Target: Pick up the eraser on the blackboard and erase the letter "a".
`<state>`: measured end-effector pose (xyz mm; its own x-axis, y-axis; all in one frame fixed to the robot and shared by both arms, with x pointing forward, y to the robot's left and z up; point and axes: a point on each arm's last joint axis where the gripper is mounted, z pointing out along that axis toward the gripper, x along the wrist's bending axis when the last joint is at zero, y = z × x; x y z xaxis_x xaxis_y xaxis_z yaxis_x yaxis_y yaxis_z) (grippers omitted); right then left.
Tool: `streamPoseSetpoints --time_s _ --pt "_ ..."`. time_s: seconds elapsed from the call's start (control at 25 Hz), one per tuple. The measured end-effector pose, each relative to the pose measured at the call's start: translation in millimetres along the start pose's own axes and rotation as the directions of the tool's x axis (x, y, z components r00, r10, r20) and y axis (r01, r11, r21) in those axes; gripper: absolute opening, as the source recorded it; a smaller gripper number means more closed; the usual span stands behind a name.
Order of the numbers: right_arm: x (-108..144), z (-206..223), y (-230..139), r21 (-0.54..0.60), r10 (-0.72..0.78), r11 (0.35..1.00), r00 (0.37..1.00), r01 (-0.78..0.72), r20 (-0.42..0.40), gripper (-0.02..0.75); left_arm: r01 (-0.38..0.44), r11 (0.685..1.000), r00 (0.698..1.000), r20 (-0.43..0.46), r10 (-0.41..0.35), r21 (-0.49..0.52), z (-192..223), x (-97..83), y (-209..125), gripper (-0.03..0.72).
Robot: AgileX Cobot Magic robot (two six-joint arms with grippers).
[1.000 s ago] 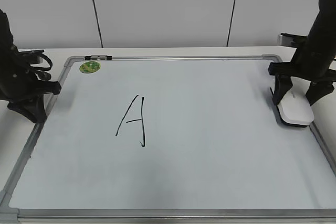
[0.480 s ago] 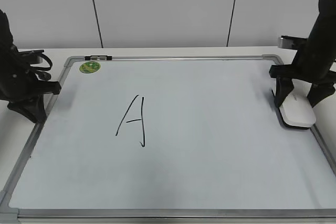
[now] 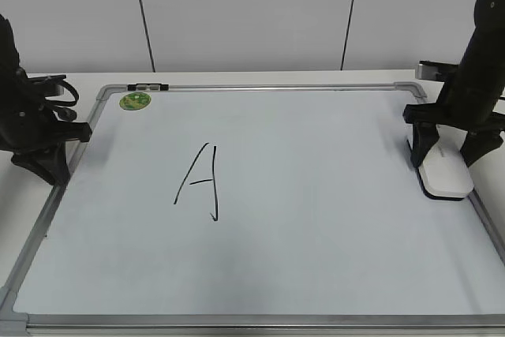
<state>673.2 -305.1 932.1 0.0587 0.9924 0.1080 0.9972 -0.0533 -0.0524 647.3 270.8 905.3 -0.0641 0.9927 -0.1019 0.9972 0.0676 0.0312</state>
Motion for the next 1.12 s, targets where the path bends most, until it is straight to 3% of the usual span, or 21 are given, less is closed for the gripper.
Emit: streamPoseSetpoints --time_s 0.2,0.56,0.68,0.88,1.0,1.12 --pt "-1 -1 1 -0.004 -0.003 1.000 1.000 0.003 0.006 0.658 0.000 1.000 1.000 0.000 0.000 0.000 0 0.0 0 0.055" --pt "-1 -43 13 -0.143 -0.009 0.990 1.000 0.011 0.012 0.671 0.000 1.000 1.000 0.002 0.000 0.004 -1 -0.5 2 0.076" --pt "1 -56 10 -0.173 -0.012 0.985 1.000 0.014 0.012 0.670 -0.013 1.000 1.000 -0.013 0.014 0.012 -7 -0.2 5 0.181" --pt "3 -67 7 -0.197 -0.014 0.980 1.000 0.015 0.008 0.668 -0.019 1.000 0.995 -0.096 0.017 -0.024 -36 3.6 14 0.461" --pt "6 -76 5 -0.216 -0.013 0.976 1.000 0.008 -0.018 0.659 -0.018 0.998 0.993 -0.120 0.011 -0.058 -64 3.6 14 0.543" --pt "10 -92 -1 -0.253 -0.015 0.967 0.999 0.003 -0.045 0.615 -0.018 0.996 0.993 -0.119 0.008 -0.084 -92 1.3 7 0.559"
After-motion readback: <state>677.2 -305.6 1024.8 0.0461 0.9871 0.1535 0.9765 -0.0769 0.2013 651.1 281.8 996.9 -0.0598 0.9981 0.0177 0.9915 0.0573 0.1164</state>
